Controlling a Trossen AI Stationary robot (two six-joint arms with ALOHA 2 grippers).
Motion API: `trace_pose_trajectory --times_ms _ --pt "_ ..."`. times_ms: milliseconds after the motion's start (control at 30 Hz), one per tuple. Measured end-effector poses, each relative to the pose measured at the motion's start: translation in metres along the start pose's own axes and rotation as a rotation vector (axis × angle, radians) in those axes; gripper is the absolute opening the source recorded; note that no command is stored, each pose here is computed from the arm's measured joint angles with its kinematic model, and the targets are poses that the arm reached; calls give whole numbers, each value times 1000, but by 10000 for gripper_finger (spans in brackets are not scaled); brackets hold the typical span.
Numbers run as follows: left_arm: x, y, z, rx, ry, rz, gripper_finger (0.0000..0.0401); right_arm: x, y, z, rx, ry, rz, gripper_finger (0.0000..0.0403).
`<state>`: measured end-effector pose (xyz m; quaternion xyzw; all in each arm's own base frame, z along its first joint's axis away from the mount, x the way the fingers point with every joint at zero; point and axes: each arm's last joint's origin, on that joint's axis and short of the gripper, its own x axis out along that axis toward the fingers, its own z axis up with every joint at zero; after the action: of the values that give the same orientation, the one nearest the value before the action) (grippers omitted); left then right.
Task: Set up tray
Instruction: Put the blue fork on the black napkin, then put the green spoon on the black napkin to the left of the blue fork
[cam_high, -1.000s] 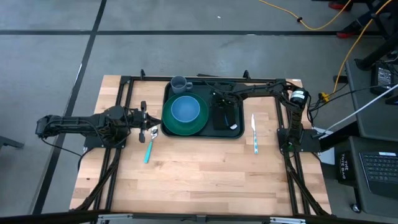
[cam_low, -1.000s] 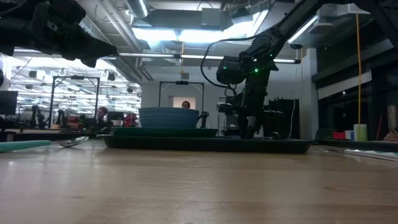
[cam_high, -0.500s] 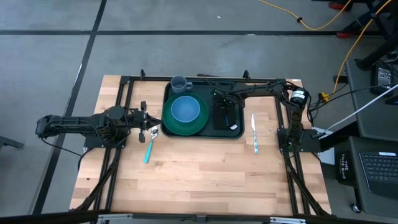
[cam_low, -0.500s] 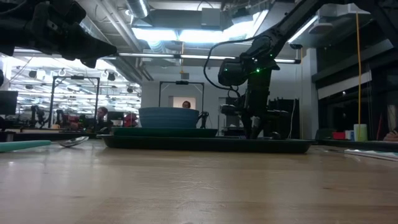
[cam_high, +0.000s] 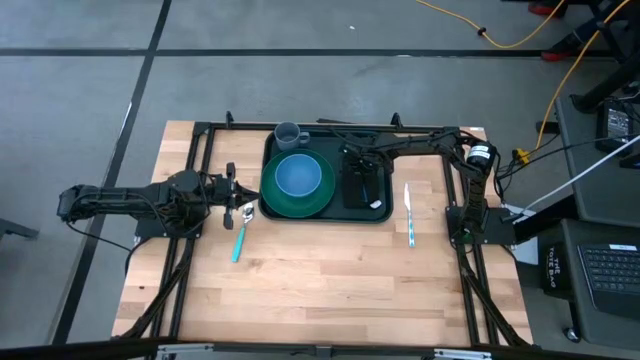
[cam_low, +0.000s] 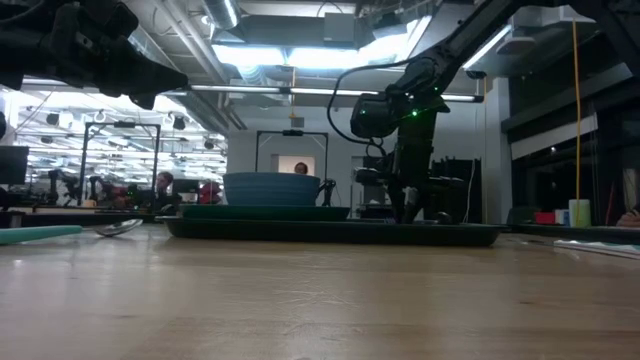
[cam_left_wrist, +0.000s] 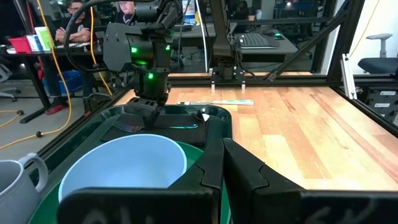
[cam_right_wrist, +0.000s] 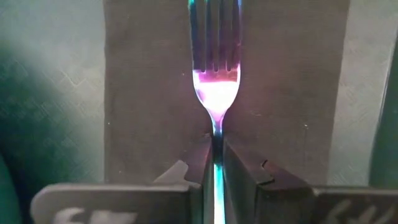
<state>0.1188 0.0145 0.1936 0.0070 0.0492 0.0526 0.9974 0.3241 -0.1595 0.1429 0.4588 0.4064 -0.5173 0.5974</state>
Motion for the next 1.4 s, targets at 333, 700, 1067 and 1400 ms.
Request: trace_pose_trajectory --times_ms 333,700,1067,1400 --pt "0 0 0 0 0 0 3 0 0 1 -10 -35 -16 47" --pt "0 0 0 0 0 0 3 0 0 1 -13 -34 -16 47" --pt "0 0 0 0 0 0 3 0 0 1 -20 -33 -16 47" --pt "0 0 0 0 0 0 3 0 0 1 -38 -32 -16 99"
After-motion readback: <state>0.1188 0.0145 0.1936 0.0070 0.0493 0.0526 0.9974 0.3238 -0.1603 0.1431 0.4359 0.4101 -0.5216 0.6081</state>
